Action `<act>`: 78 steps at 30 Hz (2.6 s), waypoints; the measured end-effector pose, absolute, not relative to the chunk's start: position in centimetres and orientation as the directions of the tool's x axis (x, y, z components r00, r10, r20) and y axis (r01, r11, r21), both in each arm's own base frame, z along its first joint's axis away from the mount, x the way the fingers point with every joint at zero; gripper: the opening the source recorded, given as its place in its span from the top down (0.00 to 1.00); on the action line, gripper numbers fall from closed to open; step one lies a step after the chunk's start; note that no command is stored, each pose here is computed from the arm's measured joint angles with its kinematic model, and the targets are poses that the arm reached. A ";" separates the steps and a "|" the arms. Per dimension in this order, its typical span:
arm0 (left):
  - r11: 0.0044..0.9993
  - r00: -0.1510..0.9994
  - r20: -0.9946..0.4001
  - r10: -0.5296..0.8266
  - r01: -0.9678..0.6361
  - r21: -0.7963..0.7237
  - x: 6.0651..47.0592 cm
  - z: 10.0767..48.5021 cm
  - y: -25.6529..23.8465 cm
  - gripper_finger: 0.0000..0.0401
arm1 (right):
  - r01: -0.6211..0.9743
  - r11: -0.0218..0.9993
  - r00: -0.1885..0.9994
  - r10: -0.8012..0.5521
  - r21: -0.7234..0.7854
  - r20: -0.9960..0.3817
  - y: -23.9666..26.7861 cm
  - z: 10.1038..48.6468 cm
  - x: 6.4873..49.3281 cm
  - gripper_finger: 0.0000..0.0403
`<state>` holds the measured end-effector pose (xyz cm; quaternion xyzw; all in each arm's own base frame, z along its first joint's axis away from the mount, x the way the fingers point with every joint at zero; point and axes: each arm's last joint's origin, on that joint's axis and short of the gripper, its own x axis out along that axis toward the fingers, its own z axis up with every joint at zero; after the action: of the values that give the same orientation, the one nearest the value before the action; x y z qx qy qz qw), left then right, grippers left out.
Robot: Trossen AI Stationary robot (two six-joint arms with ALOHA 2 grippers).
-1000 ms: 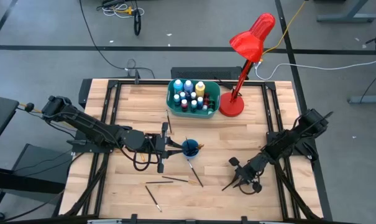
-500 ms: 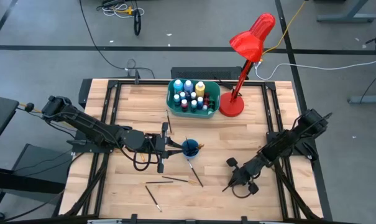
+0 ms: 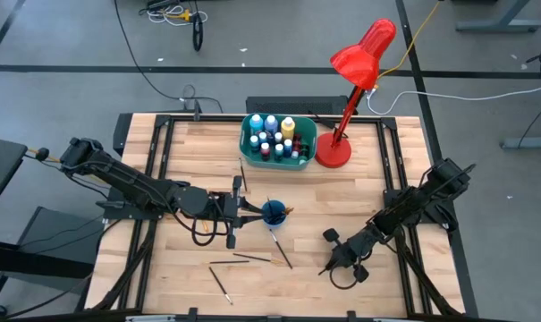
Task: Pick & Place Paint Supplies
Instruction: Put the silver paint brush into the blue cup
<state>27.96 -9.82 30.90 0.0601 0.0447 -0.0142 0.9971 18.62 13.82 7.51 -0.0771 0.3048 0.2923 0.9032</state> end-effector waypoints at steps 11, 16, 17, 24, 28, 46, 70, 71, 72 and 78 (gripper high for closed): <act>0.992 0.996 -0.091 -0.023 0.034 0.118 28.0 30.9 -9.8 0.88 | -0.630 0.762 0.745 0.538 -0.151 -0.395 14.4 10.5 20.3 0.98; 0.992 0.996 -0.091 -0.023 0.034 0.118 28.0 30.9 -9.8 0.88 | -0.627 0.691 0.764 0.456 -0.360 -0.456 14.9 12.7 22.8 0.98; 0.992 0.996 -0.091 -0.023 0.034 0.118 28.0 30.9 -9.8 0.88 | -0.629 0.667 0.758 0.412 -0.399 -0.506 14.9 13.1 23.5 0.98; 0.999 0.996 -0.091 -0.023 0.026 0.036 28.0 30.9 -9.8 0.88 | -0.710 0.424 0.642 0.063 -0.562 -0.764 14.1 18.4 27.2 0.98; 1.000 0.996 -0.091 -0.023 0.021 -0.019 28.0 30.9 -9.8 0.88 | -0.710 0.261 0.666 -0.053 -0.655 -0.744 14.1 22.2 28.7 0.99; 0.999 0.996 -0.091 -0.023 0.025 0.022 28.0 30.9 -9.8 0.88 | -0.619 -0.694 0.748 -0.378 -0.369 -0.545 11.9 27.1 32.8 0.99; 1.000 0.995 -0.092 -0.023 0.021 -0.021 28.0 30.9 -9.8 0.88 | -0.557 -0.781 0.680 -0.233 -0.282 -0.695 10.9 23.6 34.8 0.96; 1.000 0.996 -0.092 -0.023 0.021 -0.022 28.0 30.9 -9.8 0.88 | -0.558 -0.777 0.676 -0.222 -0.291 -0.702 10.9 23.6 34.8 0.96; 1.000 0.996 -0.092 -0.023 0.021 -0.023 28.0 30.9 -9.8 0.88 | -0.561 -0.770 0.675 -0.212 -0.305 -0.707 10.8 23.6 34.8 0.96; 1.000 0.996 -0.092 -0.023 0.021 -0.024 28.0 30.9 -9.8 0.88 | -0.601 -0.714 0.670 -0.205 -0.359 -0.714 11.0 23.3 34.9 0.92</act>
<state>27.96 -9.82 30.89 -0.0113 0.0461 -0.0110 0.9988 34.89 10.95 23.31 -0.8638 0.2332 0.3328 0.2978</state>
